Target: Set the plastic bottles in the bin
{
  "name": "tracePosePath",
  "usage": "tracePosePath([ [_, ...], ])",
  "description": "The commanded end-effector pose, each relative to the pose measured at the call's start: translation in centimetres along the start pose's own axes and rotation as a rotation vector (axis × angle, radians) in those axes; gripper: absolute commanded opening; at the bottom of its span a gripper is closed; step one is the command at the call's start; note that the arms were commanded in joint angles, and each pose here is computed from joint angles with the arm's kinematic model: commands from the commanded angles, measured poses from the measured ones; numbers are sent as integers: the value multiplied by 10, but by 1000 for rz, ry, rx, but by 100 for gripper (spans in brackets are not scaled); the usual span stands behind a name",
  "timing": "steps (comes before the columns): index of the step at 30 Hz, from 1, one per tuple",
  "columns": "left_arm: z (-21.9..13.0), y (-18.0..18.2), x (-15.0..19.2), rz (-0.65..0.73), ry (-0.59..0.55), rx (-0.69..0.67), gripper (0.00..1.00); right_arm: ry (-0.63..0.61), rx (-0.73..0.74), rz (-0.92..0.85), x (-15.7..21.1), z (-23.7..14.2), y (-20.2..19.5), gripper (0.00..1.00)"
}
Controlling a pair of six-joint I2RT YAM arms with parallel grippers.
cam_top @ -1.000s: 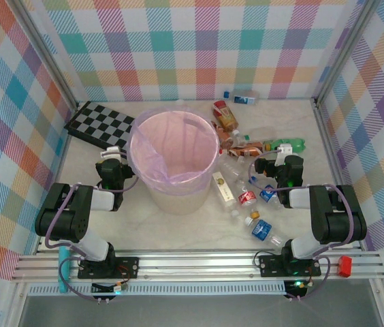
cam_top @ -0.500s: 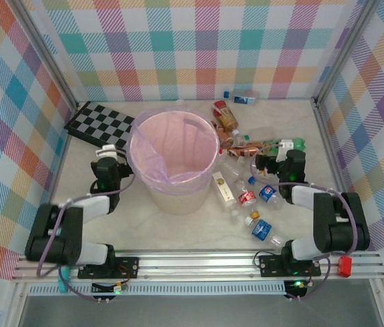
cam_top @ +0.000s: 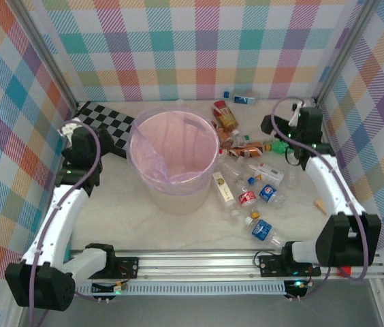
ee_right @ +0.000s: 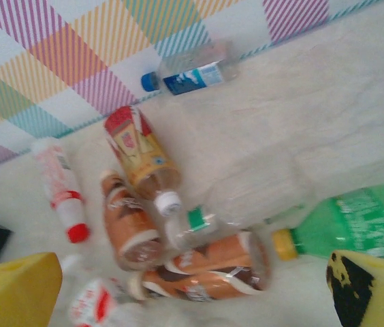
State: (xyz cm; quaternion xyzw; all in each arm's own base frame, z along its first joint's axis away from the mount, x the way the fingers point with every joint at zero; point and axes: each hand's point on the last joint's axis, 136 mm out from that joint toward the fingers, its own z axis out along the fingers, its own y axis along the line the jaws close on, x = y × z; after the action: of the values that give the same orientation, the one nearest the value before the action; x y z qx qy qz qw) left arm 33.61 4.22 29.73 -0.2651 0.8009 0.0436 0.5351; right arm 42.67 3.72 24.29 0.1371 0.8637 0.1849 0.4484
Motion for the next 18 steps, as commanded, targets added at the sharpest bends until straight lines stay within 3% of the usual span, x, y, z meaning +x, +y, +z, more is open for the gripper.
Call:
tracePosePath([
  [1,-35,-22,4,-25,165,151,85,209,-18,274,33,33,0,100],
  [6,-74,-66,-14,27,263,357,83,177,-2,441,11,93,3,97],
  [11,-96,-101,-4,93,320,494,84,148,6,561,0,152,6,96],
  [18,-101,-108,31,186,435,490,83,166,79,630,1,219,-4,95],
])
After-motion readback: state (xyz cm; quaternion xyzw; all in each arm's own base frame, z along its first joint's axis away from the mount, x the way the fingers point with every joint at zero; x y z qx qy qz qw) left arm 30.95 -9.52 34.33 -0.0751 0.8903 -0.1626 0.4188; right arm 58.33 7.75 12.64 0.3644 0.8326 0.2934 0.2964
